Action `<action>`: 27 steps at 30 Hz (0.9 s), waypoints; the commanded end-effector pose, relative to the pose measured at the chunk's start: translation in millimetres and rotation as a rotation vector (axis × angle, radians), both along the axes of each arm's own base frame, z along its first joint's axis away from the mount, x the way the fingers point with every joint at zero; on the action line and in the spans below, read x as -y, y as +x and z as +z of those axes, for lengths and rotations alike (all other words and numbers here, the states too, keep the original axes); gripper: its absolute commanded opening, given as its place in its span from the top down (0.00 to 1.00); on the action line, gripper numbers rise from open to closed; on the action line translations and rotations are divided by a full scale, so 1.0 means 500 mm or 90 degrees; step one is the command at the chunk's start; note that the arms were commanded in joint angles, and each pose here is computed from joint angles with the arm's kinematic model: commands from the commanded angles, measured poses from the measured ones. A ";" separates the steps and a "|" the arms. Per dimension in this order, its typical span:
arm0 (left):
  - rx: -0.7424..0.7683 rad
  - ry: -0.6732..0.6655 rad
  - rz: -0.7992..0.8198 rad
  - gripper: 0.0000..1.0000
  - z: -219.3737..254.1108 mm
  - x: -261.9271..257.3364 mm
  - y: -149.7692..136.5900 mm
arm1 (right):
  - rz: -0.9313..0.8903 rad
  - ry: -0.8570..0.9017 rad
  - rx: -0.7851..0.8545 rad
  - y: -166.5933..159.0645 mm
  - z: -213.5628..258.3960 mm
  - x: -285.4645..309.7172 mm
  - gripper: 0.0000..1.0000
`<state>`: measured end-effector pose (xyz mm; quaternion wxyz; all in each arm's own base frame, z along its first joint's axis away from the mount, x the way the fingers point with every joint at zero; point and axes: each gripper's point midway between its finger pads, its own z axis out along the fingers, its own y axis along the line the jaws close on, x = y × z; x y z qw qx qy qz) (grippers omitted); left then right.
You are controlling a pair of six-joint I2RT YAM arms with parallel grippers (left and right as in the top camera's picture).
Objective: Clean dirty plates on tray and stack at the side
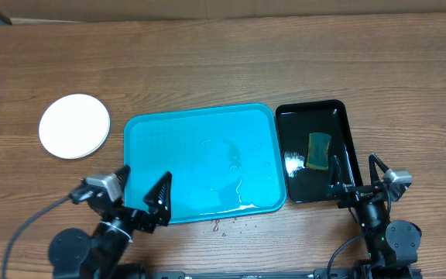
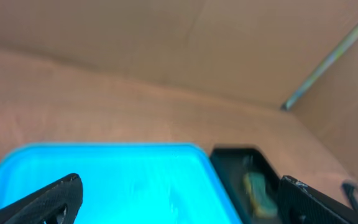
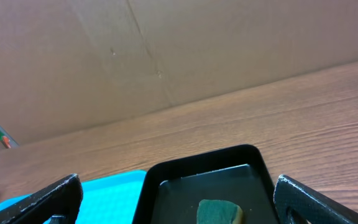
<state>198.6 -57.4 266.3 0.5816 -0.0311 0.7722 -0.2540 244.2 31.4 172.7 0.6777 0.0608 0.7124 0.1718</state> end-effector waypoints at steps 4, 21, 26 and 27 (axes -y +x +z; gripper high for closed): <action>-0.184 -0.004 -0.016 0.00 -0.185 0.009 -0.041 | -0.011 -0.002 0.004 0.001 -0.002 0.006 0.00; 0.176 0.032 0.085 0.00 -0.010 -0.040 0.026 | -0.011 -0.002 0.004 0.001 -0.002 0.006 0.00; 0.421 0.010 0.099 0.00 0.115 -0.040 0.010 | -0.011 -0.002 0.004 0.001 -0.002 0.006 0.00; 0.446 0.007 0.101 0.00 0.121 -0.041 0.007 | -0.011 -0.002 0.004 0.001 -0.002 0.006 0.00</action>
